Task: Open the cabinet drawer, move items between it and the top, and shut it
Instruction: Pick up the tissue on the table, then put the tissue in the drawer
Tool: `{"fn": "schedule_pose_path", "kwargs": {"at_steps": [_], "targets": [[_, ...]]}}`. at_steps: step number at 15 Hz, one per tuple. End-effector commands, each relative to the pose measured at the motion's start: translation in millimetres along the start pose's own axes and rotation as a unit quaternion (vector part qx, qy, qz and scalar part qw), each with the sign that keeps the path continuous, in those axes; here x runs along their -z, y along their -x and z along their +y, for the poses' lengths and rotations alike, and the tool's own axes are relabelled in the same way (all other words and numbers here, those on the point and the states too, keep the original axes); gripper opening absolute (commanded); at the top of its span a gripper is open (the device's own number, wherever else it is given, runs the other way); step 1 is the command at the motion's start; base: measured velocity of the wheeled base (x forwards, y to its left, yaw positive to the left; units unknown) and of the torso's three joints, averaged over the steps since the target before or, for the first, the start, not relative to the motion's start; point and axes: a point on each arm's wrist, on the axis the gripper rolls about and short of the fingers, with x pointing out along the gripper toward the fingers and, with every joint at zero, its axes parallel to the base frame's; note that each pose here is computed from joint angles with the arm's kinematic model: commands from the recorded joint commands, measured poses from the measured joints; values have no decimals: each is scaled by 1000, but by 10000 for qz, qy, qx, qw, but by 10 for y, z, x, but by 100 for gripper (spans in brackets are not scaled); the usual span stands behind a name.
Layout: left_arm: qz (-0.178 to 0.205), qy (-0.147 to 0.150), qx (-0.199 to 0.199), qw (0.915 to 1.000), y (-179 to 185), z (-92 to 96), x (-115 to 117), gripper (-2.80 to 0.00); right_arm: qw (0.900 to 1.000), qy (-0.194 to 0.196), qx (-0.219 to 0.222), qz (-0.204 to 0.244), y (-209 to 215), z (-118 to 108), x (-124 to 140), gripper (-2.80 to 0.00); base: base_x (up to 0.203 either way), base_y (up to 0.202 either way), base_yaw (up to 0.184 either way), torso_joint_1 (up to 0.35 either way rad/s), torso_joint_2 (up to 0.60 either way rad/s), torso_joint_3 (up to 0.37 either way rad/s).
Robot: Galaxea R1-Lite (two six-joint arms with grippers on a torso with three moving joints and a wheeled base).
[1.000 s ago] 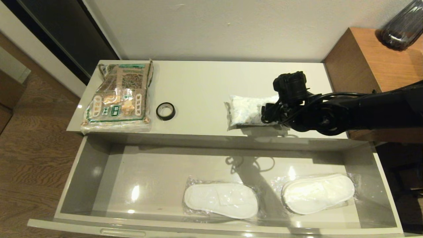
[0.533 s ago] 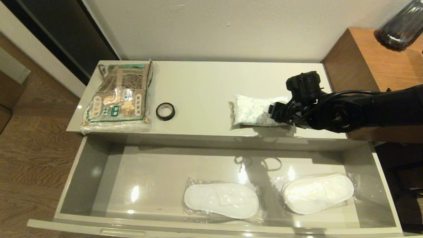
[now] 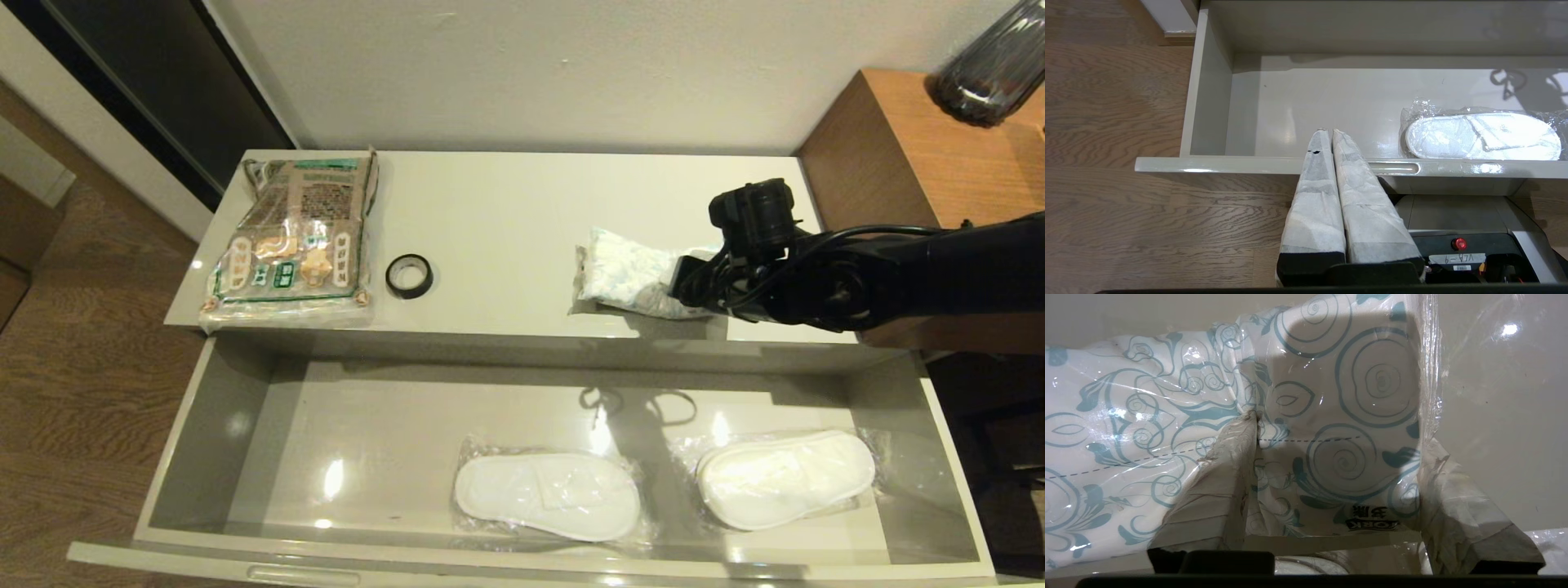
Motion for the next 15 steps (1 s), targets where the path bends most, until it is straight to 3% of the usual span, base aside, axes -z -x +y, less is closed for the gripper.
{"fn": "schedule_pose_path", "kwargs": {"at_steps": [1,7,15], "targets": [[6,1,1,10000,-1,0,5,-280,10000,-29,-30,-71,204,-19,-87,-280,0,0,0,0,0,0],[-2,-20,-7,10000,0,0,0,-280,10000,-3,-40,75,981,-182,-280,-280,0,0,0,0,0,0],[-2,-53,2,10000,0,0,0,-280,9993,86,80,353,1898,-638,-55,-280,0,0,0,0,0,0]]}}
